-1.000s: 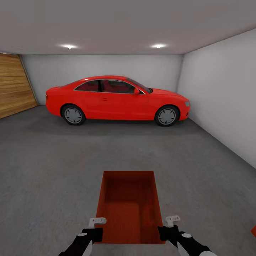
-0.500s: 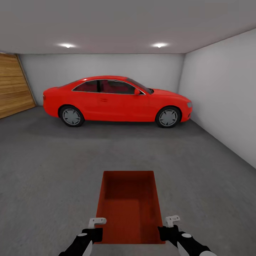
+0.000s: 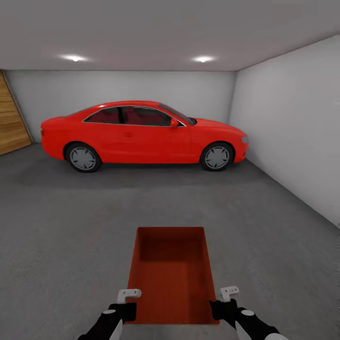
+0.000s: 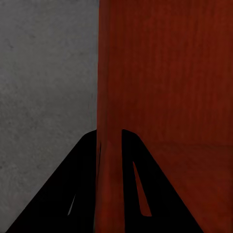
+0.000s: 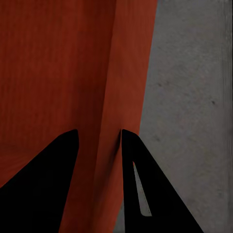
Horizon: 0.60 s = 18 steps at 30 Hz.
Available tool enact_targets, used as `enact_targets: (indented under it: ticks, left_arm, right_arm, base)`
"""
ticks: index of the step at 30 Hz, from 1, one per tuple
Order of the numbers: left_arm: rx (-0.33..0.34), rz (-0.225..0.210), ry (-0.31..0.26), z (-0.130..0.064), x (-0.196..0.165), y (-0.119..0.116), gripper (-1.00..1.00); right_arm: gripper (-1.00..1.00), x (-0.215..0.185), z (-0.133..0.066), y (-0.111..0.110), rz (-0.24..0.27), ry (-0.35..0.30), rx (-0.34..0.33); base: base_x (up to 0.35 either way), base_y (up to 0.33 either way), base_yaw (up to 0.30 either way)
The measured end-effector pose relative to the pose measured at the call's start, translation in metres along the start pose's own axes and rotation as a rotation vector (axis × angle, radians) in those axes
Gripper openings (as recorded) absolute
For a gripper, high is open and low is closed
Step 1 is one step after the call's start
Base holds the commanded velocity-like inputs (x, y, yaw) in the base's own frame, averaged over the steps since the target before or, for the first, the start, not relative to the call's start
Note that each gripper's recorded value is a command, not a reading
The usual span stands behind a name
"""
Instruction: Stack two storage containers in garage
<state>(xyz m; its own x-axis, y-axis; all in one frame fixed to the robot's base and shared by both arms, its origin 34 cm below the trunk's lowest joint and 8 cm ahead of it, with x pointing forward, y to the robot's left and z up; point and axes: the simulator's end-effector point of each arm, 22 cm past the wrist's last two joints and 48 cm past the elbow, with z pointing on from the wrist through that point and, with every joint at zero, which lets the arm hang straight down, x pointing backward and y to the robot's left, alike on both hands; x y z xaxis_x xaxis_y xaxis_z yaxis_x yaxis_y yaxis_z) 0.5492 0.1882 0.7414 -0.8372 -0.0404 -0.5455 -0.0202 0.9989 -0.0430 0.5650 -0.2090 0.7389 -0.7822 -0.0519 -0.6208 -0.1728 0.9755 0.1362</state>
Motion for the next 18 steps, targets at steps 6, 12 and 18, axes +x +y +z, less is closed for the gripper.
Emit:
enact_targets:
  ticks: [6, 12, 18]
  left_arm:
    - [0.000, 0.000, 0.000, 0.0000, 0.0002, -0.0001, -1.00]
    - [0.000, 0.000, 0.001, 0.0000, 0.0004, -0.0002, -1.00]
    - [0.000, -0.002, 0.002, 0.0005, 0.0014, -0.0005, -1.00]
  right_arm:
    - [-1.00, 0.0001, 0.0000, -0.0001, 0.000, 0.000, 0.000]
    - [-1.00, 0.0002, -0.0001, -0.0002, 0.000, 0.001, 0.000]
    - [-1.00, 0.0004, 0.0002, -0.0005, -0.001, 0.002, 0.000]
  base:
    - [0.327, 0.000, -0.276]
    - [0.327, 0.000, -0.277]
    - [0.216, 0.000, -0.277]
